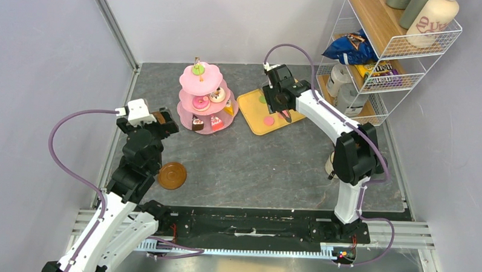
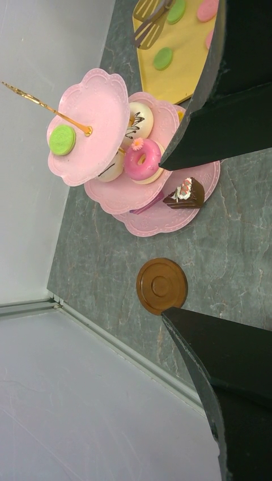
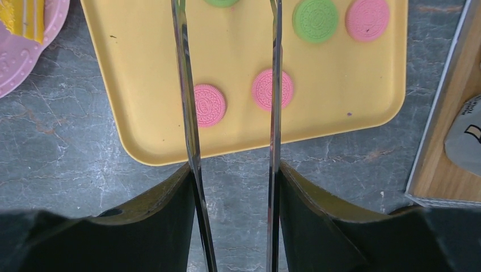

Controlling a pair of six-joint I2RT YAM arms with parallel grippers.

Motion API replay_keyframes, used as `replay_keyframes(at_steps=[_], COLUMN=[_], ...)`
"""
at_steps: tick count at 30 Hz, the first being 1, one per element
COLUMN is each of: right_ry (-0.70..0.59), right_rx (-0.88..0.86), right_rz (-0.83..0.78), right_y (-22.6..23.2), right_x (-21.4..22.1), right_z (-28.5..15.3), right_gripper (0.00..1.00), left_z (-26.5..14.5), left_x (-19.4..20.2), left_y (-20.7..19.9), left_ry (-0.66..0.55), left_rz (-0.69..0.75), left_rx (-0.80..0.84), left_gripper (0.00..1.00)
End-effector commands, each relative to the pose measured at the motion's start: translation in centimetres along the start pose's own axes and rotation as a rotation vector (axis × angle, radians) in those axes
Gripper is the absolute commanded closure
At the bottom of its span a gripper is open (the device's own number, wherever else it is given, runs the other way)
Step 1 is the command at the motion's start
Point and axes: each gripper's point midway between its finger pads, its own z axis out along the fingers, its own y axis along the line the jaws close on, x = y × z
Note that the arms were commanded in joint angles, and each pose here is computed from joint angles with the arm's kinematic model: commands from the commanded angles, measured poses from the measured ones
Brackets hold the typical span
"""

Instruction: Serve the afternoon tea

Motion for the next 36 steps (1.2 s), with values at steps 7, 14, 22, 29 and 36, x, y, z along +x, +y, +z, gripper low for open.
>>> replay_keyframes(at_steps=[7, 14, 22, 29, 36], right_ry=[0.058, 0.085, 0.134, 0.167, 0.172], right_rx=[-0.041, -0.036, -0.026, -0.011, -0.02], right_rz=[0.042, 0.042, 0.02, -0.002, -0.017], right_y=[0.4, 0.2, 0.3, 0.1, 0.2], right_x=[1.5, 2.2, 3.3, 4.0, 3.8], right_z=[2.4, 3.5, 4.8, 5.1, 5.2], right_gripper=[0.42, 0.42, 0.42, 0.44, 0.46], left_z=[0.1, 0.2, 0.1, 0.1, 0.2], left_x=[-0.9, -0.8, -0.8, -0.8, -0.8], left_y=[-0.7, -0.7, -0.7, -0.6, -0.7], left_ry=[-0.029, -0.028, -0.029, -0.029, -0.028], left_rz=[-0.053, -0.052, -0.051, -0.05, -0.05], left_rx=[0.023, 0.023, 0.024, 0.021, 0.023], left_gripper=[0.01, 0.01, 0.01, 0.01, 0.01])
